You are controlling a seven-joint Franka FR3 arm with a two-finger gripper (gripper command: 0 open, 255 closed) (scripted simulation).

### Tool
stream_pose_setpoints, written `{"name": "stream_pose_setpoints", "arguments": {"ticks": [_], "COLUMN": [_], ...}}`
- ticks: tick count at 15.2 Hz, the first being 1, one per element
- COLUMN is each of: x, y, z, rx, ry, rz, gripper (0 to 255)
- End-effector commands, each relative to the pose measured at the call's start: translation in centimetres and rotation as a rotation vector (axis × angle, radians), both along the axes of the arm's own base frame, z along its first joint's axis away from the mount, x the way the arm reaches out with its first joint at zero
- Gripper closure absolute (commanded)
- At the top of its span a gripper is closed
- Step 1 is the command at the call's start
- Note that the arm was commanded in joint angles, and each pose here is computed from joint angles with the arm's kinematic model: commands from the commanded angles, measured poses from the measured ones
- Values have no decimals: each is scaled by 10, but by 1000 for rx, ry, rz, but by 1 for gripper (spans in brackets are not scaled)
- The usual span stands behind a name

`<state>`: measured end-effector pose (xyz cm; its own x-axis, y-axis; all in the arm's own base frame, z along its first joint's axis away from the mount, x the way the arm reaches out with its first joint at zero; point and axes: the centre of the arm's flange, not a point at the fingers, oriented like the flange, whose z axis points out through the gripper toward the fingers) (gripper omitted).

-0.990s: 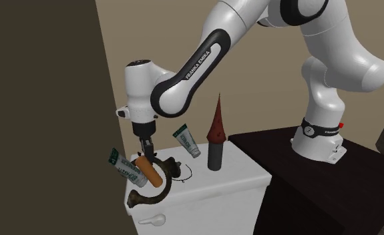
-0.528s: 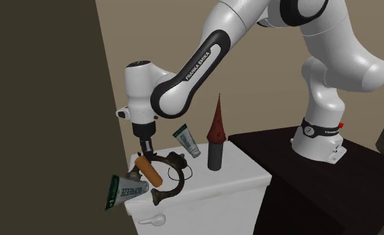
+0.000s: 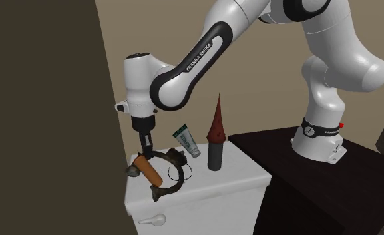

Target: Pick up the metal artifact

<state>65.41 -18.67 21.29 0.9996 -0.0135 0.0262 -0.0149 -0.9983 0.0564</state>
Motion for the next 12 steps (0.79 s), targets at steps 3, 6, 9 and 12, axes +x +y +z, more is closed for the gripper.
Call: {"name": "stream_pose_setpoints", "arguments": {"ticks": [3,6,9,12], "x": [0,0,0,0], "y": [0,0,0,0], "z": [21,36,52,58], "rx": [0,0,0,0], "ry": [0,0,0,0], "rz": [0,0,0,0], "gripper": [255,255,255,255]}}
